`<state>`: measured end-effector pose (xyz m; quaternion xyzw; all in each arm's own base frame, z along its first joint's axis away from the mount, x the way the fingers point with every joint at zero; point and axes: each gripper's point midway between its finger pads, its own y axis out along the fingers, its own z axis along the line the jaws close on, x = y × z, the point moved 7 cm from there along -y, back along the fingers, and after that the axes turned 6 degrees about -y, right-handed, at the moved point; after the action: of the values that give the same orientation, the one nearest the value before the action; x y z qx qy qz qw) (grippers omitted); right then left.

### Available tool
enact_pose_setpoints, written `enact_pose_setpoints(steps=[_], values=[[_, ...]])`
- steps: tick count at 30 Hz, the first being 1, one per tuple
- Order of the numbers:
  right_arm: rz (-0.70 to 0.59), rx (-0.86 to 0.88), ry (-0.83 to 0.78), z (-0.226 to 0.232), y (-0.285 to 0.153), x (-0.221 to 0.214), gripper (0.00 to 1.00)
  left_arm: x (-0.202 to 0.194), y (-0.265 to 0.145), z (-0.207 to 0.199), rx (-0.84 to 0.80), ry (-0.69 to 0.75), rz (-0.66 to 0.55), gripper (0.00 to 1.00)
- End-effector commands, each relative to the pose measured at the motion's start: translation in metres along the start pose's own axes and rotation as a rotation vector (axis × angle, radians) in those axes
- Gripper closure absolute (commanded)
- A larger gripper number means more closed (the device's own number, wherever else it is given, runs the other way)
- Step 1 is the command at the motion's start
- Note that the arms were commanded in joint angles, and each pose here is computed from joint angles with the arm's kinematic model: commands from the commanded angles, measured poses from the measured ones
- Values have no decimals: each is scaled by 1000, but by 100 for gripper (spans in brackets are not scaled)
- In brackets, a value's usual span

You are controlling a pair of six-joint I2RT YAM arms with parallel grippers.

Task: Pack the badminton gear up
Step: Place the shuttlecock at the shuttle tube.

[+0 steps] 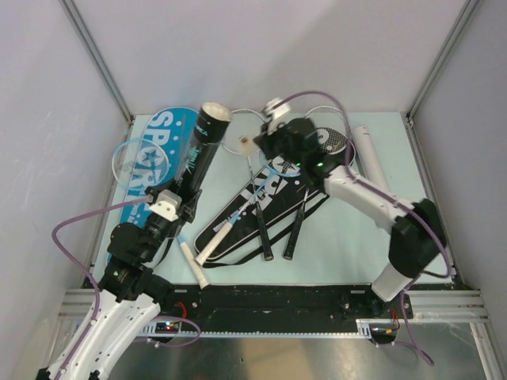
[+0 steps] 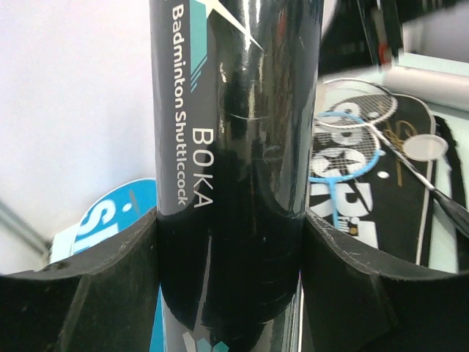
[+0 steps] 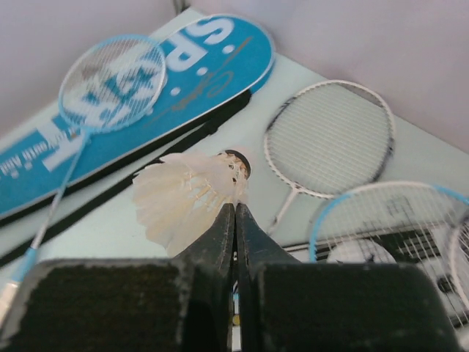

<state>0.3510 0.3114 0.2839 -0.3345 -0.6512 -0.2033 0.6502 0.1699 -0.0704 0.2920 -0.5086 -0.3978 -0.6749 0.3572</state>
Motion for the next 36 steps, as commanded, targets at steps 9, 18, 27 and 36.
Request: enact_pose_setpoints(steps=[9, 18, 27, 36], values=[[-29, -55, 418, -69, -174, 82, 100, -22, 18, -35, -376, 122, 69, 64], [-94, 192, 568, -41, -268, 114, 100, -28, 23, -45, -484, 143, 91, 64], [-68, 399, 652, -14, -289, 118, 100, -28, 18, -50, -562, 215, 53, 66], [2, 446, 720, -14, -265, 98, 100, -26, 16, -55, -600, 212, 25, 68]])
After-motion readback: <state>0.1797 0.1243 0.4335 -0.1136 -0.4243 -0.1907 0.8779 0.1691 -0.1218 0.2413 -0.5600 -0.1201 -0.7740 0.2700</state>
